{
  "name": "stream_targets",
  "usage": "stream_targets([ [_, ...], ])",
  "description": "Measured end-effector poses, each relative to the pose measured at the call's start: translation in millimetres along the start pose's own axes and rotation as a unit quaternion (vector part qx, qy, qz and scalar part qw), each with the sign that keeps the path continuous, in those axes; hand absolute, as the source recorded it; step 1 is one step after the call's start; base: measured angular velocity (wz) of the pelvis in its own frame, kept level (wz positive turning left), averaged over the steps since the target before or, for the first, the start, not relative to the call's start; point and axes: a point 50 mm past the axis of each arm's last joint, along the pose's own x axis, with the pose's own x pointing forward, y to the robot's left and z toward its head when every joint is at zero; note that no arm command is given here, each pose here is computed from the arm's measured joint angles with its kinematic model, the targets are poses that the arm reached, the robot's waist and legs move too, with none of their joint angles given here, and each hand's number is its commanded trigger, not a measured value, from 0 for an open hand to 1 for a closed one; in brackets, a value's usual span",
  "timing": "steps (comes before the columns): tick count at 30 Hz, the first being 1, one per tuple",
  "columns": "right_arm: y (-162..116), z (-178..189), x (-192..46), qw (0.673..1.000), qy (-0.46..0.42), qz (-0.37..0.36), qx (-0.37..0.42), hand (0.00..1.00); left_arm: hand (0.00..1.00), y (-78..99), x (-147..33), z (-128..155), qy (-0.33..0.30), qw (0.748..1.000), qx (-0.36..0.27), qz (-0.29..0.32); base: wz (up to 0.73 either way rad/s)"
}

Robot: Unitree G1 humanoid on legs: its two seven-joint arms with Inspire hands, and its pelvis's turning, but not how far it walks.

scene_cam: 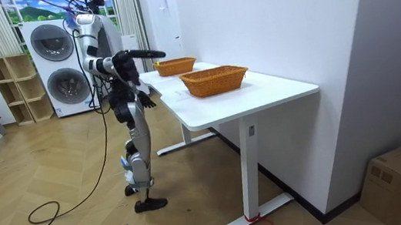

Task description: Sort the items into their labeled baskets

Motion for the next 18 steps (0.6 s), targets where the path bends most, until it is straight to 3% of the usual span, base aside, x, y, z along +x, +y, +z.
stream_targets([
  [12, -57.2, -63.6, -5.2, 0.984, 0.107, -0.115, -0.085, 0.00, 0.00, -4.3, -1.6, -0.6, 0.011, 0.999, -0.035, -0.004, -0.02],
  [18, -94.8, -115.3, -27.8, 0.953, 0.207, -0.164, -0.151, 0.00, 0.00, -5.6, -1.9, -0.9, 0.011, 0.999, -0.038, -0.005, 0.00],
])
